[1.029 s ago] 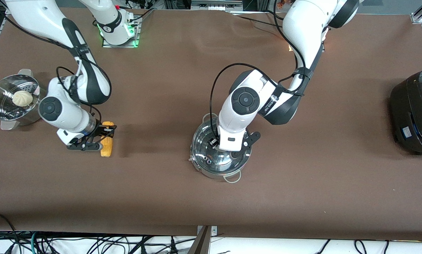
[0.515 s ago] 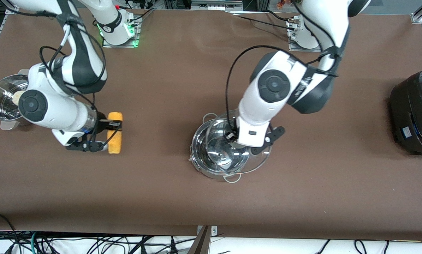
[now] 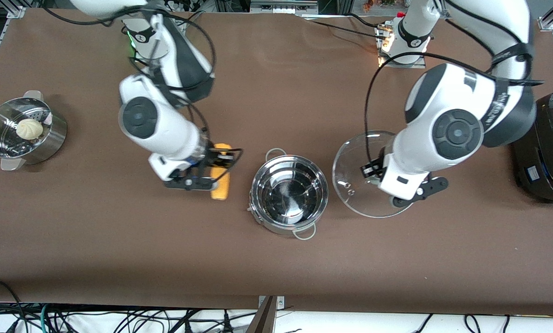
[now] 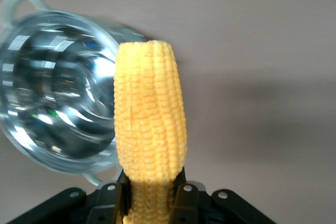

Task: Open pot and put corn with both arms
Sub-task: 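Lift the lid aside with the left gripper while the right gripper carries the corn, then lower the corn into the pot and open the right gripper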

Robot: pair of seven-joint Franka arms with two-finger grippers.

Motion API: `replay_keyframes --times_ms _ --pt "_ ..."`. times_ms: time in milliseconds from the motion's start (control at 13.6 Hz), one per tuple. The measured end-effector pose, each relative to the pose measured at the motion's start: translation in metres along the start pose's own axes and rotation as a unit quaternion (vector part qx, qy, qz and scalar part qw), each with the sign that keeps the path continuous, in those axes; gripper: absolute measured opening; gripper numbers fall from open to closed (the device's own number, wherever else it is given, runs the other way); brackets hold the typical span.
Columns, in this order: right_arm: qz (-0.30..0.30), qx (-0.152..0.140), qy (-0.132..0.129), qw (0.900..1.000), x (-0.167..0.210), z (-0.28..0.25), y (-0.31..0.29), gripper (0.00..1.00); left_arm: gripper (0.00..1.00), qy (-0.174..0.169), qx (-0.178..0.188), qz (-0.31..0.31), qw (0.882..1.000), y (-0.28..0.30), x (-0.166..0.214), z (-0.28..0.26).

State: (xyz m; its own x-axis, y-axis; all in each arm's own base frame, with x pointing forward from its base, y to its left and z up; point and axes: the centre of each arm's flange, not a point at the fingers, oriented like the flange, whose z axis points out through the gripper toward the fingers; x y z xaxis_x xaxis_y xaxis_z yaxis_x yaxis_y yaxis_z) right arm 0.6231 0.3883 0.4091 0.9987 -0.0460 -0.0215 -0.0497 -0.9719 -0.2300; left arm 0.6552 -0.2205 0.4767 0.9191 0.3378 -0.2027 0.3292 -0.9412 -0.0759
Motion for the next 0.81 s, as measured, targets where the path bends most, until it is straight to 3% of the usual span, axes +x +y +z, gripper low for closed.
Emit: replay_keyframes --times_ms 221,441,809 --pt "-0.016 0.041 0.054 0.998 -0.013 0.054 -0.056 0.33 0.50 -0.021 0.007 0.042 0.999 -0.071 0.020 0.014" --pt "-0.003 0.071 0.088 0.994 -0.017 0.104 -0.076 0.33 0.50 -0.013 -0.007 0.087 0.996 -0.129 0.039 0.042" --pt "0.006 0.076 0.094 0.993 -0.016 0.150 -0.072 0.35 0.50 0.035 -0.022 0.148 0.988 -0.177 0.040 0.131"
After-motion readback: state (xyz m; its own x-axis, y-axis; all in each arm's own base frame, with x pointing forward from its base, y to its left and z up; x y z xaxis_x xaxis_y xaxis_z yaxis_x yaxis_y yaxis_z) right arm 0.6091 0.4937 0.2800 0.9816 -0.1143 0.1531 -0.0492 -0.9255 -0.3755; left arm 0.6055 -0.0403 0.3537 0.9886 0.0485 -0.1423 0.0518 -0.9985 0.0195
